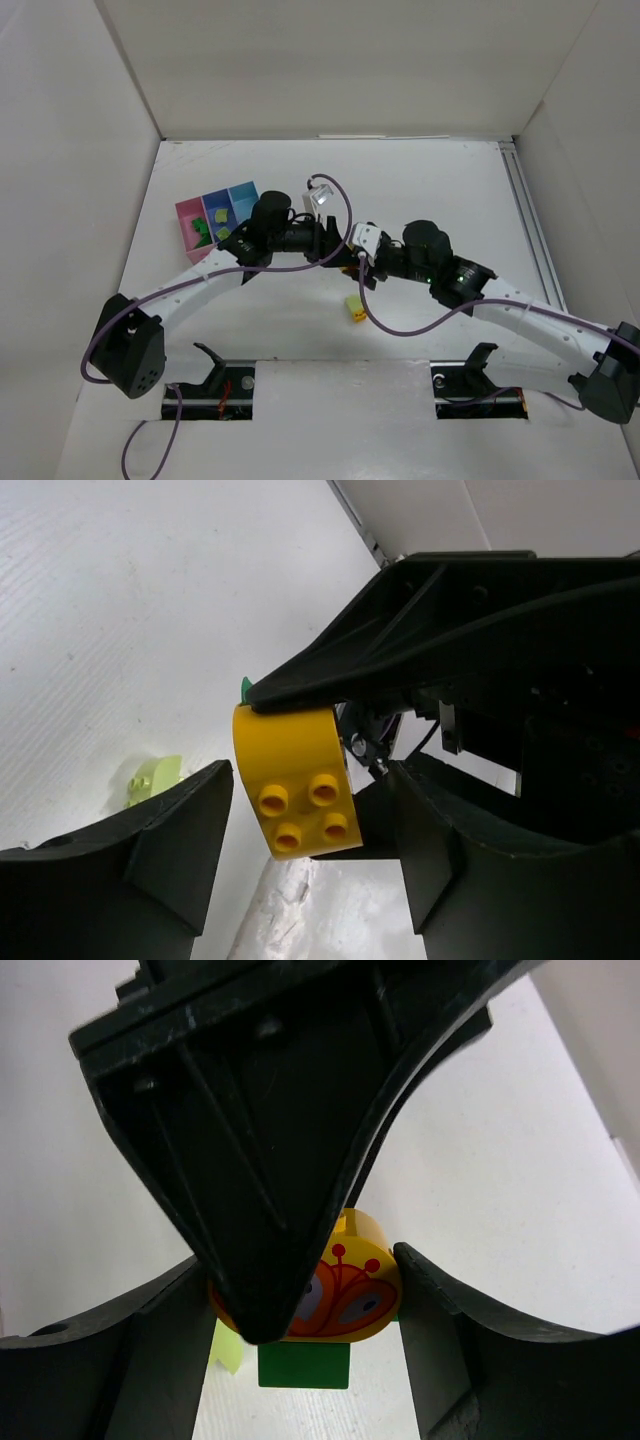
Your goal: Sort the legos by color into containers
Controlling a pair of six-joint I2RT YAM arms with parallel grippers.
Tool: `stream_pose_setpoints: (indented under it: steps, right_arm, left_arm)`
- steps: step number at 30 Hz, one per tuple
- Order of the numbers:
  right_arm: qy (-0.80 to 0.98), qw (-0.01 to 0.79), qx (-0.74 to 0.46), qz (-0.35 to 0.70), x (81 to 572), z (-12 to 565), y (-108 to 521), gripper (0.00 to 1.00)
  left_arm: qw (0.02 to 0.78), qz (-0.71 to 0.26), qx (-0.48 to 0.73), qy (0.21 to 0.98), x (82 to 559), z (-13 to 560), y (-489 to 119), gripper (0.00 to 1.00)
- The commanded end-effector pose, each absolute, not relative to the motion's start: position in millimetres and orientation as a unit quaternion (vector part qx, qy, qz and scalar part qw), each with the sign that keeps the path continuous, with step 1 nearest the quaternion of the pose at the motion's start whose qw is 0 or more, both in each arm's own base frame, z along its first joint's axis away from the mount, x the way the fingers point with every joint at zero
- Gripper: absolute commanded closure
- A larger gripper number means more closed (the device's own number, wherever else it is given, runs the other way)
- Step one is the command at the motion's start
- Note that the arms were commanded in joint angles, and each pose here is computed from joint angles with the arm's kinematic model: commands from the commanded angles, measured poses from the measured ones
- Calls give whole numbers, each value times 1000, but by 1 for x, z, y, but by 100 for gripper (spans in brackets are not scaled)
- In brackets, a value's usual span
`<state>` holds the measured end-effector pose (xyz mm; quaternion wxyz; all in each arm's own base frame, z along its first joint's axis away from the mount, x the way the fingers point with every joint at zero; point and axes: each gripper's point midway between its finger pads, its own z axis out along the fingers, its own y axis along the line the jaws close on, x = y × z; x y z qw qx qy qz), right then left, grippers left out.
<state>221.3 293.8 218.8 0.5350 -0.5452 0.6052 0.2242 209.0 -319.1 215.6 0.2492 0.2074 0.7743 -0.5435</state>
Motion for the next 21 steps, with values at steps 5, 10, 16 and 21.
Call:
stream_pose_setpoints:
  steps: [5, 10, 16, 21]
  right_arm:
    - [540, 627, -518, 217, 227, 290, 299, 68]
    - [552, 621, -515, 213, 230, 282, 298, 68]
    - [560, 609, -520, 212, 230, 273, 298, 41]
    - [581, 585, -525, 209, 225, 265, 290, 23]
  left_arm:
    - [248, -569, 245, 744, 202, 241, -328, 49]
    - [255, -569, 244, 743, 203, 244, -327, 76]
    - [265, -569, 244, 740, 204, 251, -327, 82]
    - [271, -566, 244, 739, 208, 253, -325, 89]
